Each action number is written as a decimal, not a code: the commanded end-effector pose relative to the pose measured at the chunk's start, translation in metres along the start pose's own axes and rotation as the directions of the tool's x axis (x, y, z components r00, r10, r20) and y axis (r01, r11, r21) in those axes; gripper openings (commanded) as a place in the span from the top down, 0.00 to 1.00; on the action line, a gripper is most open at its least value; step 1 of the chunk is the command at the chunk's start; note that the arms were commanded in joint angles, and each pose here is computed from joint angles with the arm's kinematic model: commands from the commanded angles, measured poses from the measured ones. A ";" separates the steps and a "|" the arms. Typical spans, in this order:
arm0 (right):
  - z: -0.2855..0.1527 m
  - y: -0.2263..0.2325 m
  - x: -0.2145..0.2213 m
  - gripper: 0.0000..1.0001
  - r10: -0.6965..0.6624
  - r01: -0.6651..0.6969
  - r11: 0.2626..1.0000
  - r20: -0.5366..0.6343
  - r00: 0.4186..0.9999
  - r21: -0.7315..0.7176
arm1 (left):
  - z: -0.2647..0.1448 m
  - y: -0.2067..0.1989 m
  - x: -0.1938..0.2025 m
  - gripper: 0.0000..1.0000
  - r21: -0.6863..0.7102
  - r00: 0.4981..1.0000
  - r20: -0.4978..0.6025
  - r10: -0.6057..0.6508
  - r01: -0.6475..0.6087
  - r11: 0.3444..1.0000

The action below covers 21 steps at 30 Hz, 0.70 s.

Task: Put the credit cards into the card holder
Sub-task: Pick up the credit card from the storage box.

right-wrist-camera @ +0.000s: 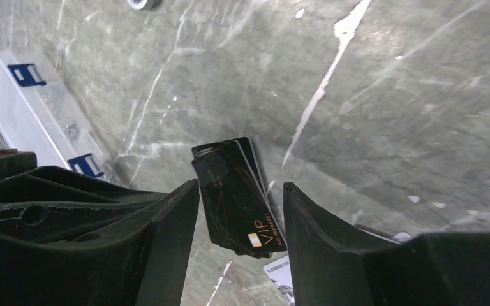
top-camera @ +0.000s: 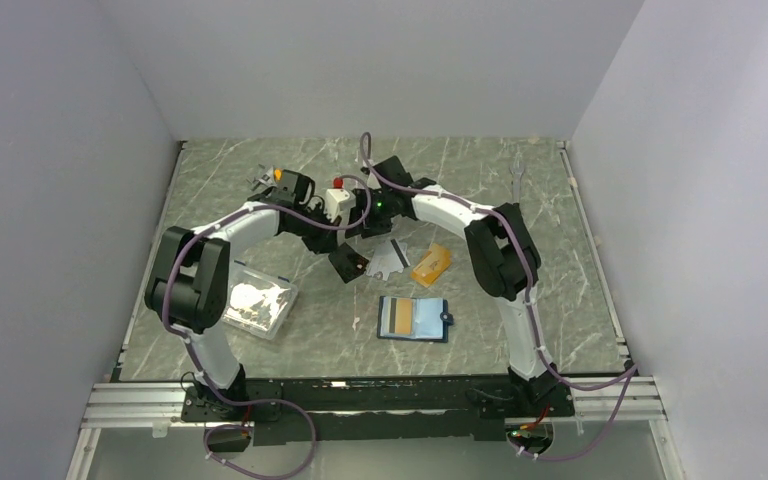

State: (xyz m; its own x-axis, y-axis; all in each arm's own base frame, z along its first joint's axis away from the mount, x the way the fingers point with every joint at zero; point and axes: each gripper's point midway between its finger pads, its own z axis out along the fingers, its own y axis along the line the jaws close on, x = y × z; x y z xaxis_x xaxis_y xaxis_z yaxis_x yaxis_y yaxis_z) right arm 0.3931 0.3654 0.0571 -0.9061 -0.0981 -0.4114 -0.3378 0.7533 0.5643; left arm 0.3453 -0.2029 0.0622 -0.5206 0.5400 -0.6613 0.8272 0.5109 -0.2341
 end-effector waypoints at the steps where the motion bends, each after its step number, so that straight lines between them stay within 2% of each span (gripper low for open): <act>1: 0.004 0.009 0.009 0.47 0.003 -0.004 0.998 -0.016 1.000 -0.058 | -0.006 -0.001 -0.033 1.00 -0.055 0.993 0.073 0.093 -0.089 0.994; 5: 0.008 0.004 0.022 0.51 0.012 -0.014 0.998 -0.043 0.999 -0.055 | 0.006 -0.010 -0.024 1.00 -0.035 0.996 0.003 0.091 -0.091 0.995; 11: -0.007 -0.001 0.018 0.57 0.018 -0.019 0.998 -0.001 1.000 -0.057 | 0.011 -0.017 -0.026 1.00 0.004 0.997 -0.001 0.083 -0.083 0.997; 13: -0.003 -0.005 0.024 0.55 0.022 -0.023 0.999 -0.036 0.999 -0.043 | 0.012 -0.015 -0.024 1.00 0.001 0.997 -0.014 0.076 -0.076 0.997; 16: 0.004 -0.006 0.031 0.55 0.038 -0.040 0.998 -0.048 0.998 -0.054 | 0.011 -0.013 -0.015 1.00 -0.019 0.996 -0.041 0.076 -0.077 0.997; 21: 0.006 -0.008 0.041 0.55 0.057 -0.062 0.996 -0.066 0.996 -0.067 | 0.012 -0.010 0.002 1.00 -0.102 0.983 -0.121 0.141 -0.154 0.983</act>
State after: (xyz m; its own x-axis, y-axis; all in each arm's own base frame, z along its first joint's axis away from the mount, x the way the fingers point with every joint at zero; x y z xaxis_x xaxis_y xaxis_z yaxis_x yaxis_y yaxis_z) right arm 0.3650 0.3594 0.0298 -0.9386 -0.1021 -0.3296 -0.2973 0.7242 0.6222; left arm 0.3432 -0.2204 0.0574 -0.4649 0.6240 -0.6280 0.8573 0.4945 -0.1433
